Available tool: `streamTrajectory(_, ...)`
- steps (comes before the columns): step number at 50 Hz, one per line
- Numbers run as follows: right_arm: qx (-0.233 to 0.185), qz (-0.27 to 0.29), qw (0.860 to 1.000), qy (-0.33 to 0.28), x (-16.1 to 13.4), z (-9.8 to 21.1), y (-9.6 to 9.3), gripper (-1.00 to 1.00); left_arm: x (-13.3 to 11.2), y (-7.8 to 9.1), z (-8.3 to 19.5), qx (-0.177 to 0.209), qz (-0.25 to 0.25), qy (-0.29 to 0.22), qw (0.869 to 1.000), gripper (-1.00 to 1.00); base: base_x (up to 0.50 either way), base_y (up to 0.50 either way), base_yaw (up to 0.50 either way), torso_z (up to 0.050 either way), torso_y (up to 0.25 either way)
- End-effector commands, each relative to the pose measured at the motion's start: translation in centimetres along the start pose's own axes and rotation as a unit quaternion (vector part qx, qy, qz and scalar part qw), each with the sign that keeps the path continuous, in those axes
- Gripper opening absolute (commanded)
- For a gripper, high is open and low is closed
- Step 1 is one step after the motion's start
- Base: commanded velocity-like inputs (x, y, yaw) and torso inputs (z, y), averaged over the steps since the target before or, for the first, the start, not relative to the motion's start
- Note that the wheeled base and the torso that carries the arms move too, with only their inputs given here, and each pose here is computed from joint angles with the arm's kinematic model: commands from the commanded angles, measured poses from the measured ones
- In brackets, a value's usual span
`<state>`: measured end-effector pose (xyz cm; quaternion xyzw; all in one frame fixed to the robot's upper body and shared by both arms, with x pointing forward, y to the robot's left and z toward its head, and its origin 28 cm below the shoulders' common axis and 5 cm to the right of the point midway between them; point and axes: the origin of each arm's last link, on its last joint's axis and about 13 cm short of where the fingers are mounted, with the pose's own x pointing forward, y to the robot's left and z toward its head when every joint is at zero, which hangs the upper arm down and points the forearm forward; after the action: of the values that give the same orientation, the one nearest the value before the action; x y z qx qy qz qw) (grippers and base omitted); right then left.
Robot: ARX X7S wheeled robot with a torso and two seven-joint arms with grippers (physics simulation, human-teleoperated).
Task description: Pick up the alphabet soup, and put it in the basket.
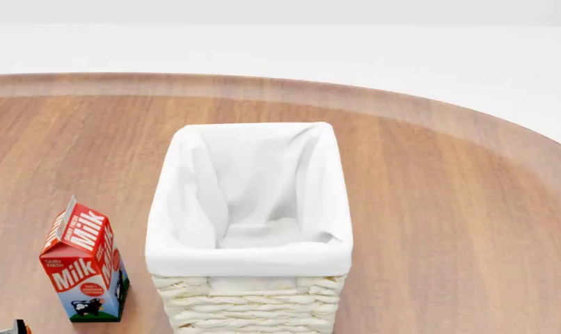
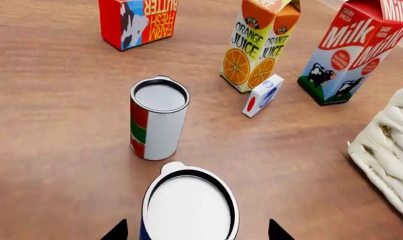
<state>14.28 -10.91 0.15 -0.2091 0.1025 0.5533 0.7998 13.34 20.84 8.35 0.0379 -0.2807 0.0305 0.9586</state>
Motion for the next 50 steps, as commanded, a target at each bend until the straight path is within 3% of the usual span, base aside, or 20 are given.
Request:
streamTrajectory(1, 0.0, 0.004, 1.0, 0.002, 0.5, 0.0, -0.2, 1.0, 0.0, 0.0, 0.1, -0.001, 0.0, 0.0, 1.0, 1.0, 0.0, 0.0, 0.0, 0.0, 0.0)
streamTrajectory(50, -0.016, 0.03, 0.999, 0.035, 1.7, -0.7, -0.2, 1.0, 0.0, 0.0, 0.2, 0.001, 0.001, -0.002, 1.0, 1.0, 0.0, 0.0, 0.0, 0.0, 0.0)
